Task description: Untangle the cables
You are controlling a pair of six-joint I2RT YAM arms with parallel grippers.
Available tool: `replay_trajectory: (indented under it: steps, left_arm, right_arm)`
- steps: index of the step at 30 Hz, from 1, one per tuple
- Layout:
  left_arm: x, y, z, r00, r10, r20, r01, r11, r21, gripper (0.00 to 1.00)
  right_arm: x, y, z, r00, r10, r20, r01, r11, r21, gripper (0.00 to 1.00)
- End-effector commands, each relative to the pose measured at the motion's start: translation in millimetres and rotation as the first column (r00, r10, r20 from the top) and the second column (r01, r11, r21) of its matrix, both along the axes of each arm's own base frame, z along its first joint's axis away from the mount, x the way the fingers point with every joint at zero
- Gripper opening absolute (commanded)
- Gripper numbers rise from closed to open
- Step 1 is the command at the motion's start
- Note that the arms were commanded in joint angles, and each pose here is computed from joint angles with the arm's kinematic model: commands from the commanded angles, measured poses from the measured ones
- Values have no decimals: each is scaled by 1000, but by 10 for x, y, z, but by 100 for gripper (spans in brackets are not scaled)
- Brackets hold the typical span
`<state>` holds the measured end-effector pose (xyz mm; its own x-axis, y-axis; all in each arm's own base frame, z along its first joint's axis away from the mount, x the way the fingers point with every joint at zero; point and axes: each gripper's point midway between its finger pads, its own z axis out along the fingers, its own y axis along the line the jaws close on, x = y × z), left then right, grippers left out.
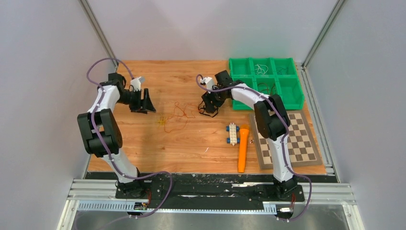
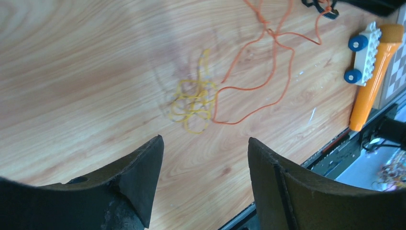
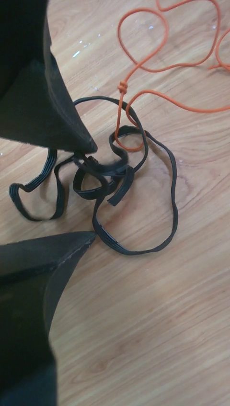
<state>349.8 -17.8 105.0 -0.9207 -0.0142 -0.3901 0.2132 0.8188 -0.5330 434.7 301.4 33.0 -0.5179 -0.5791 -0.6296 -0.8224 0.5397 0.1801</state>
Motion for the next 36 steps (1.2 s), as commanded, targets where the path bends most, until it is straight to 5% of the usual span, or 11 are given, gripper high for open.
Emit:
replay_trajectory:
  steps: [1,7,12,18,24,29,34,36]
  left_arm:
    - [71,-342,227,993,-85,85,86,996,-1,72]
    - [155,-717,-79,988,-151,21,149,987,59,71]
    - [160,-863,-484,978,-194,-71,205,960,189,72]
    - [19,-855,-619,971,-216,-103,232,955,183,69]
    - [-79,-1300,321,903,-325,282,353,934,-56,77]
    - [-132,-1566,1102,732,-339,590,446,894,-39,98]
    - [-385,-1966,1423,551,-400,733,562,826,28,100]
    - [-443,-2117,1437,525,-428,736,593,804,44,100]
  right_arm:
    - [-77,-60,-92,1000,-1,7,1,998,-65,53]
    - [-139,-101,152,999,25,41,-23,998,-60,1]
    - [-155,-143,662,989,48,136,-43,998,-41,0]
    - [-239,-219,1334,964,72,257,-80,997,21,0]
    - [-458,-104,1888,942,122,311,-172,976,136,0]
    - [-597,31,2374,928,141,344,-235,940,249,0]
    - [-681,81,2647,922,139,362,-256,920,298,0]
    - [-719,98,2696,919,141,367,-262,916,303,0]
